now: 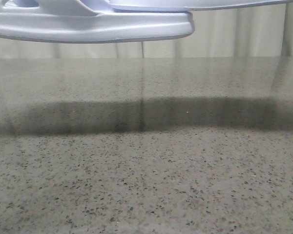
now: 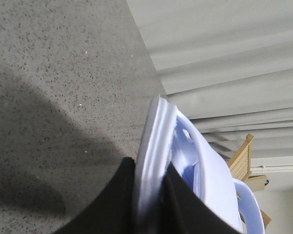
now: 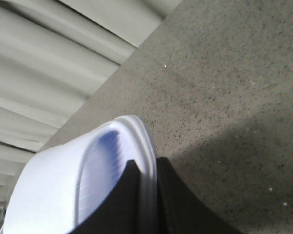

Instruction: Insert blue slippers together front up

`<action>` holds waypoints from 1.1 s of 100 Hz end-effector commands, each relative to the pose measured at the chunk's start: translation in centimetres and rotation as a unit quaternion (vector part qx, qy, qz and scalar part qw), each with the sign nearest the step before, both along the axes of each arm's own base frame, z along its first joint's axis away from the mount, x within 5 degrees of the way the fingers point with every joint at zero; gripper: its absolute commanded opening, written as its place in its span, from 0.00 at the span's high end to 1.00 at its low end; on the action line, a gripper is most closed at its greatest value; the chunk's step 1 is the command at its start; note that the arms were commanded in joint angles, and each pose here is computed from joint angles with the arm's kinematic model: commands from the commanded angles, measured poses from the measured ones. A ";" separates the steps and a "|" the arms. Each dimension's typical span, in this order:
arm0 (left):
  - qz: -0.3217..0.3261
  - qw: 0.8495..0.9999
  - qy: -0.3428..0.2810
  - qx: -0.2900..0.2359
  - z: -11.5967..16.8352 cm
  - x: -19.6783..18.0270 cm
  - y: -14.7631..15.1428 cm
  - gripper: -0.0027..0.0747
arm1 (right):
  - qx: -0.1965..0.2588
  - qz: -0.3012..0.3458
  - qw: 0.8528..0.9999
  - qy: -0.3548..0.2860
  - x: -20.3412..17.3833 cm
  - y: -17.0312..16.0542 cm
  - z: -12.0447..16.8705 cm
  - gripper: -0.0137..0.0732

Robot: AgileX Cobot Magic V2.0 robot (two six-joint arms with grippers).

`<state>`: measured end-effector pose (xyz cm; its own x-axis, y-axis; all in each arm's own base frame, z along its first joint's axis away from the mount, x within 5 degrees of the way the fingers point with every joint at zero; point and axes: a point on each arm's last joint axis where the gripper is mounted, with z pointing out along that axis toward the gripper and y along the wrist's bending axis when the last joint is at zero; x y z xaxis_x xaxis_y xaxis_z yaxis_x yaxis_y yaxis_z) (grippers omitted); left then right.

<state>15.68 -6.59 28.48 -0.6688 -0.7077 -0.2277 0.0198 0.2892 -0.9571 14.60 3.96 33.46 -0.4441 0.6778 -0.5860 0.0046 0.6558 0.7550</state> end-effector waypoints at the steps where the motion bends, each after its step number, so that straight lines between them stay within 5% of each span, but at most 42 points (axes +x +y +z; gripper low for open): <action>1: -0.020 0.999 -0.014 -0.046 1.5 -0.1 -0.4 0.93 | 0.006 0.004 0.999 -0.044 -0.1 0.3 1.8 0.97; 110: -0.193 0.971 -0.003 -0.144 2.8 -2.7 -2.4 0.93 | -0.030 0.109 0.988 -0.104 2.3 6.2 1.0 0.97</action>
